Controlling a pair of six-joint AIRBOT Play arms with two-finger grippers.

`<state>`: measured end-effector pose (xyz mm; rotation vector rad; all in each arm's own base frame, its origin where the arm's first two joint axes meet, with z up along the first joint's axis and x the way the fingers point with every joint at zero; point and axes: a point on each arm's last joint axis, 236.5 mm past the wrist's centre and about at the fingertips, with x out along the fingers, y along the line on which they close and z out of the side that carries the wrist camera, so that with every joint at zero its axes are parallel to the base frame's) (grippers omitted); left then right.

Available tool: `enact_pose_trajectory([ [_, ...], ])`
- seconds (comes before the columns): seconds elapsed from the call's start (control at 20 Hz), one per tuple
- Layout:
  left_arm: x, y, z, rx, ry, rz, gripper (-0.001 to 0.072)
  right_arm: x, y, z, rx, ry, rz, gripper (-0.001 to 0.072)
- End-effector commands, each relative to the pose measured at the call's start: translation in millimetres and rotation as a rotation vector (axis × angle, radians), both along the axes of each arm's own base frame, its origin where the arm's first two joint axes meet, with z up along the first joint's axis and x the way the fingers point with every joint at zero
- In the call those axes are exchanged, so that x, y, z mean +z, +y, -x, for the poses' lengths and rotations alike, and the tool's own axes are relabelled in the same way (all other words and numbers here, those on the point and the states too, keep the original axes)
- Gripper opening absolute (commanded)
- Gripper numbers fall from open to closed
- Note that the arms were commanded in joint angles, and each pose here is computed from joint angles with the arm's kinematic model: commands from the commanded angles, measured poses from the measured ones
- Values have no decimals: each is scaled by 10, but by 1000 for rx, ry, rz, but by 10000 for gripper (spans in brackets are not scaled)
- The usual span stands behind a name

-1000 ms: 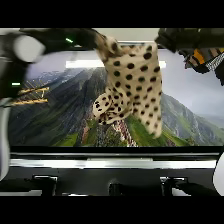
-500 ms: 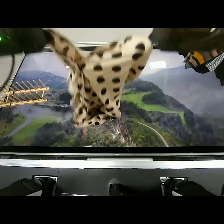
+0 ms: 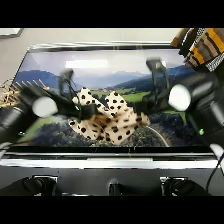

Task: Fold the clothes and pants, and hang the long-sleeved shirts on hangers.

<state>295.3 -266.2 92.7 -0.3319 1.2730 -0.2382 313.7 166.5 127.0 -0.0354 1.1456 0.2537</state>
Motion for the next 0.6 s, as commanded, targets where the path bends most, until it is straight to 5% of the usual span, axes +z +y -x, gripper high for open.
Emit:
enact_pose_trajectory([
  [0.0, -786, -329, 341, 112, 168, 163, 17, -813, -116, 409, -109, 109, -31, 18],
  [0.2, -1170, -431, 434, 183, 188, 251, 17, -1287, 104, 816, -127, 243, -167, 19],
  [0.45, -1197, -420, 394, 186, 164, 253, 17, -1476, -53, 1047, -247, 355, -122, 23],
  [0.55, -1173, -438, 350, 191, 147, 267, 17, -1490, -95, 1091, -311, 384, -116, 160],
])
